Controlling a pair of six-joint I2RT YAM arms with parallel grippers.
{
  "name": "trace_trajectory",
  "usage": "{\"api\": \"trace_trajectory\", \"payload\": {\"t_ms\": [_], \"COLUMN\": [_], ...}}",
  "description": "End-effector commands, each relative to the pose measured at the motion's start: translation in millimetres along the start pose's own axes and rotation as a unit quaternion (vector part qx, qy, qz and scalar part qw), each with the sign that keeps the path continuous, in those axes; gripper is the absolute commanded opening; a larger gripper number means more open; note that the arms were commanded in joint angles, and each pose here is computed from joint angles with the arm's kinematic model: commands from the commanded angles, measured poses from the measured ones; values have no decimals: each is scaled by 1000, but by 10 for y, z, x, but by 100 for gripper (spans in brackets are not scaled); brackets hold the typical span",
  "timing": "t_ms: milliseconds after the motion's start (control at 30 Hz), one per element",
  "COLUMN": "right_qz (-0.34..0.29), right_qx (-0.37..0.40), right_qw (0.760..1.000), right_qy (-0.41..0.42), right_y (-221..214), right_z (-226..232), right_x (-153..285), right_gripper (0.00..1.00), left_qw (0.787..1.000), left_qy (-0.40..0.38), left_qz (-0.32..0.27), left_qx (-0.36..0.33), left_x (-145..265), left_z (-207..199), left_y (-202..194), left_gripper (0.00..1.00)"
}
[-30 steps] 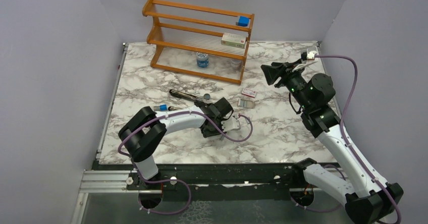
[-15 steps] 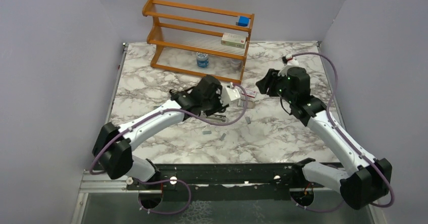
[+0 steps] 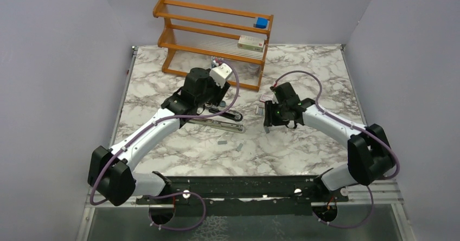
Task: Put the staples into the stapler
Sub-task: Place the staple at the center of the board, then pick up the staple from the center of the board.
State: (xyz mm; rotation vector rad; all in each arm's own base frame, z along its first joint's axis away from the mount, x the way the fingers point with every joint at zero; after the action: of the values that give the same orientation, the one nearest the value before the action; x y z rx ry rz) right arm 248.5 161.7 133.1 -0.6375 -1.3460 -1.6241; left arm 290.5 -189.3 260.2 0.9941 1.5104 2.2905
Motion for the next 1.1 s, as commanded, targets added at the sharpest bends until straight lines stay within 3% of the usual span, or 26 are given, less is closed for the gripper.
{"api": "trace_trajectory", "payload": {"t_ms": [0, 333, 667, 1067], "right_qz": [33, 58, 17, 40], "right_qx": [35, 77, 98, 108], "right_qw": [999, 995, 994, 991], "right_qy": [10, -34, -49, -61], "right_y": [-69, -180, -13, 12], "right_z": [119, 167, 216, 217], "right_x": [-65, -248, -260, -402], "right_gripper": [47, 42, 41, 39], "left_qw": [999, 999, 999, 999], "left_qy": [-4, -14, -18, -19], "left_qz": [-22, -13, -10, -6], "left_qx": [39, 43, 46, 46], "left_x": [-16, -48, -76, -74], "left_z": [-32, -61, -72, -71], "left_y": [-8, -120, -145, -159], "left_gripper": [54, 54, 54, 54]}}
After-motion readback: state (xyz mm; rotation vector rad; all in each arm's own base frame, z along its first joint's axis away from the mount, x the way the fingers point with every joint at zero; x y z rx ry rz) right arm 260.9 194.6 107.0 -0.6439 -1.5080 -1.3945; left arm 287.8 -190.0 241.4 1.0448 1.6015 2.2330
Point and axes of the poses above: each gripper's point midway between its finger pads, its own x axis back along the fingers, its own z axis along the line the jaws close on, y = z × x, the point moved 7 cm from there along x, back along the fingers, and after that the axes turned 4 degrees about -x, right-handed, at the moved point
